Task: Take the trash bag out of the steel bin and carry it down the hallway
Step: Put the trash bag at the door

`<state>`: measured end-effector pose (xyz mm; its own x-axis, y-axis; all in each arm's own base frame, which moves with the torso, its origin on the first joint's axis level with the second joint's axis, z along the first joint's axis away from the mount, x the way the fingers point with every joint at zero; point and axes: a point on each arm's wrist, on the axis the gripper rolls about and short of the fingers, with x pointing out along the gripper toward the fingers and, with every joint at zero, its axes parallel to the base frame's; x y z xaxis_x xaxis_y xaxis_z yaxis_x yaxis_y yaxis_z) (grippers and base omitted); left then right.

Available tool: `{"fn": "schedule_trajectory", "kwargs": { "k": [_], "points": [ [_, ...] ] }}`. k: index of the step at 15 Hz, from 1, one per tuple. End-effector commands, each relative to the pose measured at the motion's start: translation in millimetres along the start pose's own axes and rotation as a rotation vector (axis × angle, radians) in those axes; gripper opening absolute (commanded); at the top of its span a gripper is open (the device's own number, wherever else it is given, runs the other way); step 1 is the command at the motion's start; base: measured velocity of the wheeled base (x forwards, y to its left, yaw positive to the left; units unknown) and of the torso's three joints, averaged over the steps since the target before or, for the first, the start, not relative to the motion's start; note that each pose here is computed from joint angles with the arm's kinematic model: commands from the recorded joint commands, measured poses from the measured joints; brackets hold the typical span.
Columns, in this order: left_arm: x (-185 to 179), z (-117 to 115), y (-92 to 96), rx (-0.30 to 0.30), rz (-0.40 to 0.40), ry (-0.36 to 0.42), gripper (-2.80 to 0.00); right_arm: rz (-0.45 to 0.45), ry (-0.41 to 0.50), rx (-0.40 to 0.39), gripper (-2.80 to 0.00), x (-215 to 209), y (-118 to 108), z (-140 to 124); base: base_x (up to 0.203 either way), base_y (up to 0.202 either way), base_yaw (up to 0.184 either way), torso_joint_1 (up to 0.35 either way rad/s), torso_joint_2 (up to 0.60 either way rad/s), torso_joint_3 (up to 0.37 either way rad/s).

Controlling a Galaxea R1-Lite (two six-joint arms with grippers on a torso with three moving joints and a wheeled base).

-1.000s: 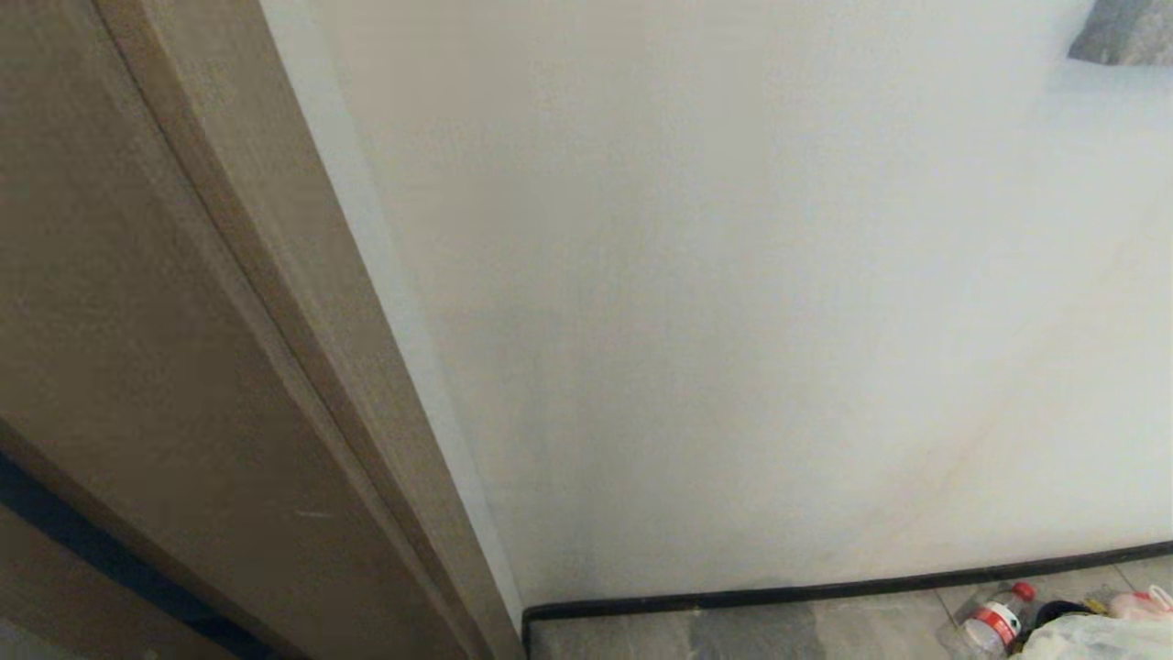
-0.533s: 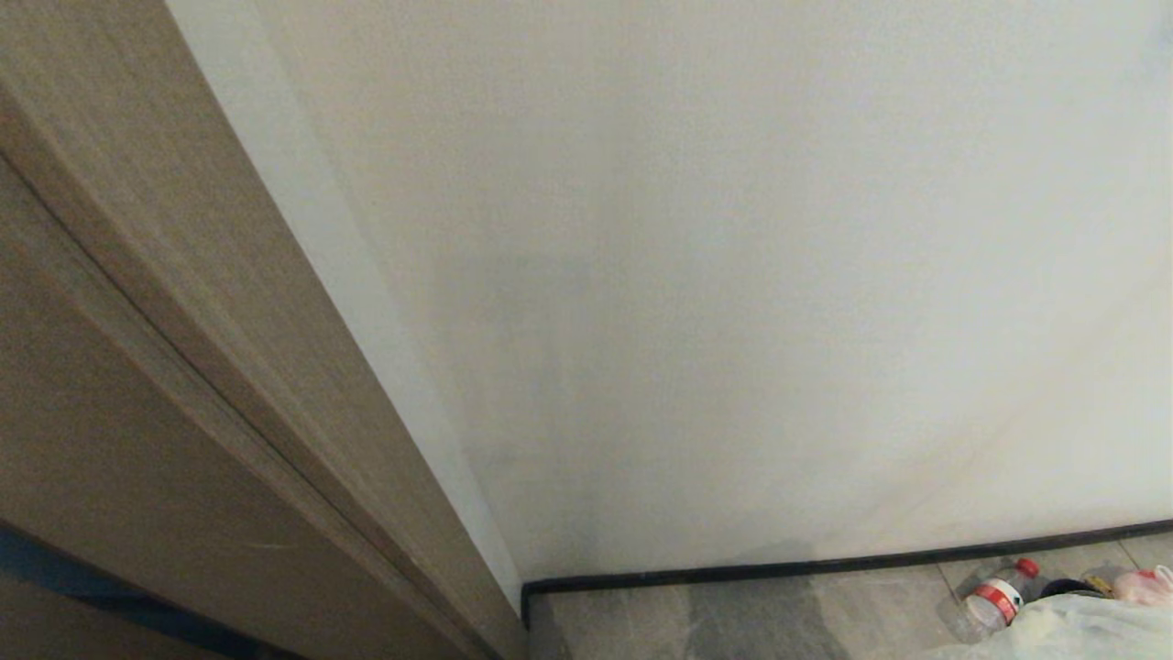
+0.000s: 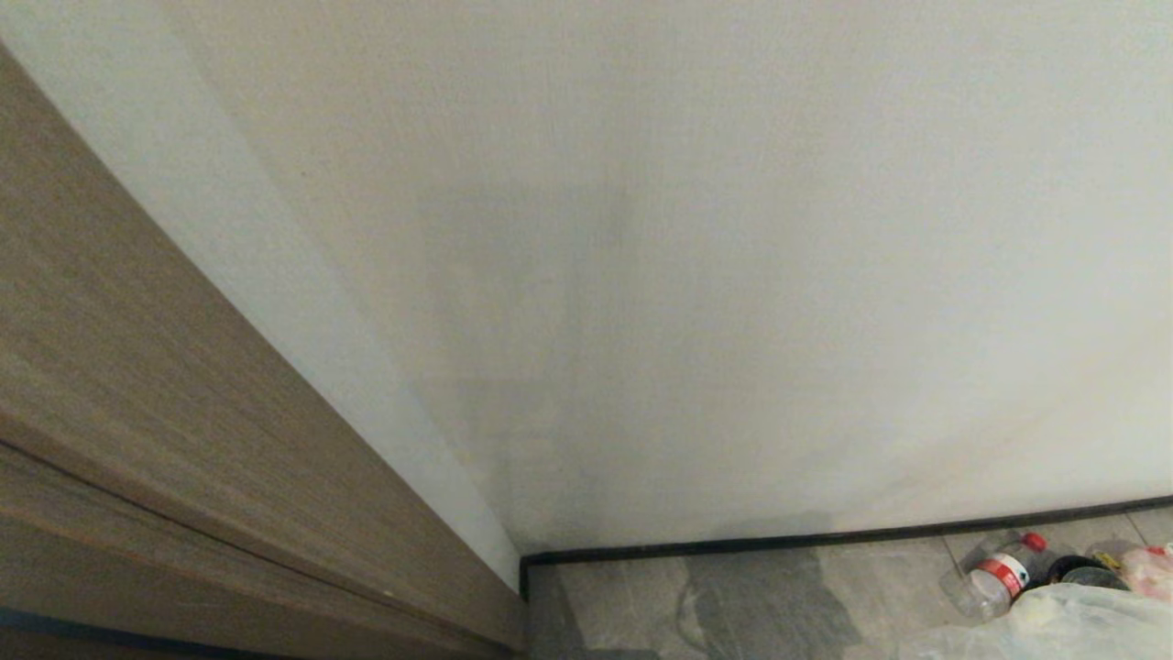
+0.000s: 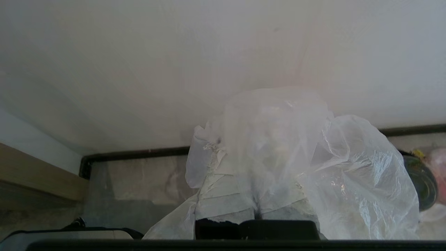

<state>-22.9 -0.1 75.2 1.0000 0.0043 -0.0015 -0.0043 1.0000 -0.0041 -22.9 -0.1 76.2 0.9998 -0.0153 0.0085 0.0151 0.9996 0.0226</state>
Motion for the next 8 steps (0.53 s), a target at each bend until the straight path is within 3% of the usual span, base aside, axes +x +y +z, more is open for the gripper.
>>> {"fn": "schedule_trajectory", "kwargs": {
  "k": [1,4,8],
  "points": [
    [0.3,-0.7,0.0,0.0,0.0,0.004,-2.8,0.001,0.001,0.0,-2.8,0.1,0.0,-0.4,0.0,0.0,0.0,0.007,0.0,-0.203],
    [0.2,-0.4,0.0,0.001,0.0,0.003,-2.8,0.001,0.001,0.0,-2.8,0.1,0.0,-0.4,0.0,0.0,0.0,0.001,0.01,-0.179],
    [0.2,-0.5,0.0,0.001,0.0,0.003,-2.8,0.0,0.001,0.0,-2.8,0.1,0.0,-0.4,0.0,0.0,0.0,0.003,0.0,-0.039]
  ]
}}
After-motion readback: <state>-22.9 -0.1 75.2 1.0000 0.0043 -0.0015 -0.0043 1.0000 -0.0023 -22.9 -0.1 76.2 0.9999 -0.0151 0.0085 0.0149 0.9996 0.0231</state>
